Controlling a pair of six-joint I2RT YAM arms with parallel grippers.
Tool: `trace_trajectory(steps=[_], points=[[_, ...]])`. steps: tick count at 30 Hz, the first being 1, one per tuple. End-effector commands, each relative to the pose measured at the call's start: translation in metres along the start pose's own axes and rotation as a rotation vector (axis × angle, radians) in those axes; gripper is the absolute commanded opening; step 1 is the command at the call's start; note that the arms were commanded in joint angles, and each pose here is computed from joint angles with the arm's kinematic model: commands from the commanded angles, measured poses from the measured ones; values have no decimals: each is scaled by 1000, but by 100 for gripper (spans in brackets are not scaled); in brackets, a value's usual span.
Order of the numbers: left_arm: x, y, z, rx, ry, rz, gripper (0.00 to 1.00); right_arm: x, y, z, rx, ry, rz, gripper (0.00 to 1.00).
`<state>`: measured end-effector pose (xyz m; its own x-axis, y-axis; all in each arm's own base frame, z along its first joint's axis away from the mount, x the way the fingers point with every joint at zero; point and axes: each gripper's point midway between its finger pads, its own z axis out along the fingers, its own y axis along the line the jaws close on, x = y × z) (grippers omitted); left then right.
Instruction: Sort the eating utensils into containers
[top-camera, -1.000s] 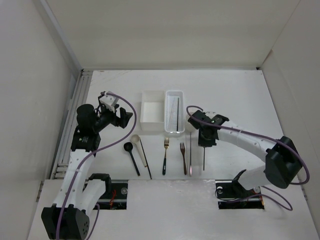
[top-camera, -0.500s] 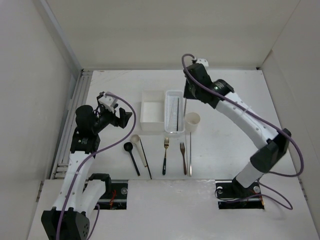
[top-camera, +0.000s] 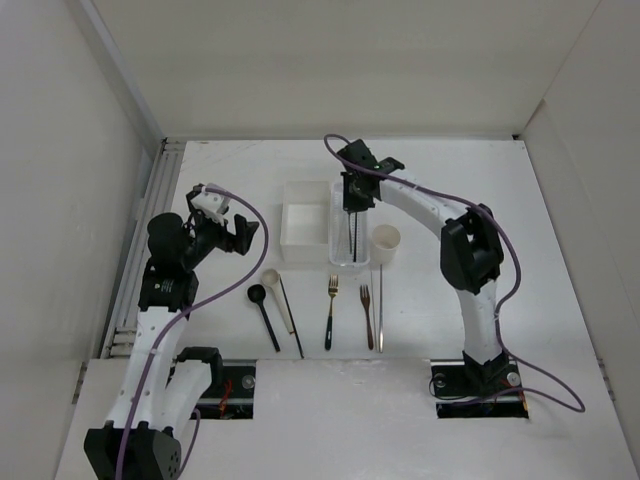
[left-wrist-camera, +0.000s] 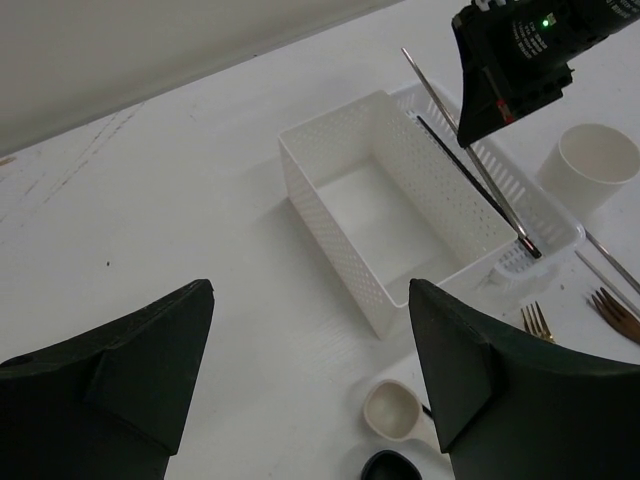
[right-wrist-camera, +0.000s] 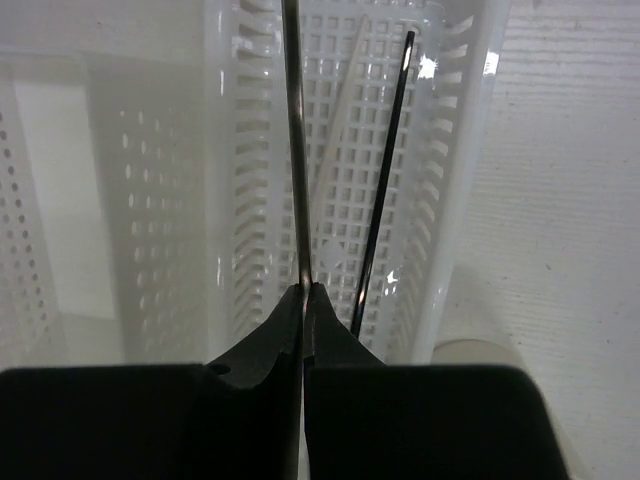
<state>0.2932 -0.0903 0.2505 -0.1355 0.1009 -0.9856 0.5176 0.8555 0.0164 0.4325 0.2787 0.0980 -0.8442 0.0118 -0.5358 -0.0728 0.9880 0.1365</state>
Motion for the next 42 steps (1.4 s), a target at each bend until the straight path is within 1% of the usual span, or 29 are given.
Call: trace_trajectory(steps=[1,3,7,11,13,15,16,17,19,20,21,22,26,27,28,29,30,31,32,34,35,36,37,39,41,42], points=[[-3,3,0,-12,-26,15,77,-27,7,-17,-81,-78,37,0],[0,3,2,-11,-18,2,78,-18,7,-4,-77,-45,33,0],[0,7,3,-20,-19,1,78,-8,8,7,-94,12,34,0],[-2,7,3,-21,-27,5,78,-3,10,5,-110,33,33,0],[-2,7,3,-21,-27,5,78,3,7,7,-100,52,31,5],[-2,7,3,-21,-27,5,78,5,6,6,-94,62,29,18],[-2,7,3,-21,-27,5,78,2,7,1,-100,52,31,24],[-2,7,3,-21,-27,5,78,-4,6,-5,-99,32,32,39],[0,8,5,-20,-19,1,78,-11,3,-12,-83,0,24,50],[0,8,5,-20,-19,1,78,-20,7,-24,-93,-34,-5,55],[0,8,5,-20,-19,1,78,-25,8,-32,-77,-59,-11,55],[0,6,5,-11,-20,1,78,-39,10,-43,-80,-106,-20,55],[0,6,5,-11,-20,1,78,-67,20,-101,-56,-256,-80,55],[0,6,5,-11,-20,1,78,-77,21,-129,-66,-315,-80,55],[0,6,5,-11,-20,1,78,-75,17,-139,-48,-329,-95,52],[0,6,5,-11,-20,1,78,-60,14,-138,-42,-303,-110,51],[0,6,5,-11,-20,1,78,-55,12,-155,-70,-311,-108,48],[-2,7,5,-12,-29,6,78,-41,7,-154,-75,-274,-120,41],[-2,7,5,-12,-29,6,78,-6,-6,-138,-52,-173,-147,36],[-5,6,3,-13,-38,11,78,31,-20,-138,-24,-96,-144,26],[-7,7,3,-14,-46,16,78,56,-24,-134,-8,-39,-165,26],[-2,6,4,-12,-37,1,78,91,-36,-122,26,37,-186,26],[-2,4,4,-3,-38,2,78,107,-40,-124,36,64,-170,28],[0,4,5,-3,-38,2,78,147,-49,-114,46,150,-177,35],[-3,2,3,5,-47,6,78,164,-50,-108,27,185,-158,42],[-3,2,3,5,-47,6,78,167,-47,-104,8,184,-154,42]])
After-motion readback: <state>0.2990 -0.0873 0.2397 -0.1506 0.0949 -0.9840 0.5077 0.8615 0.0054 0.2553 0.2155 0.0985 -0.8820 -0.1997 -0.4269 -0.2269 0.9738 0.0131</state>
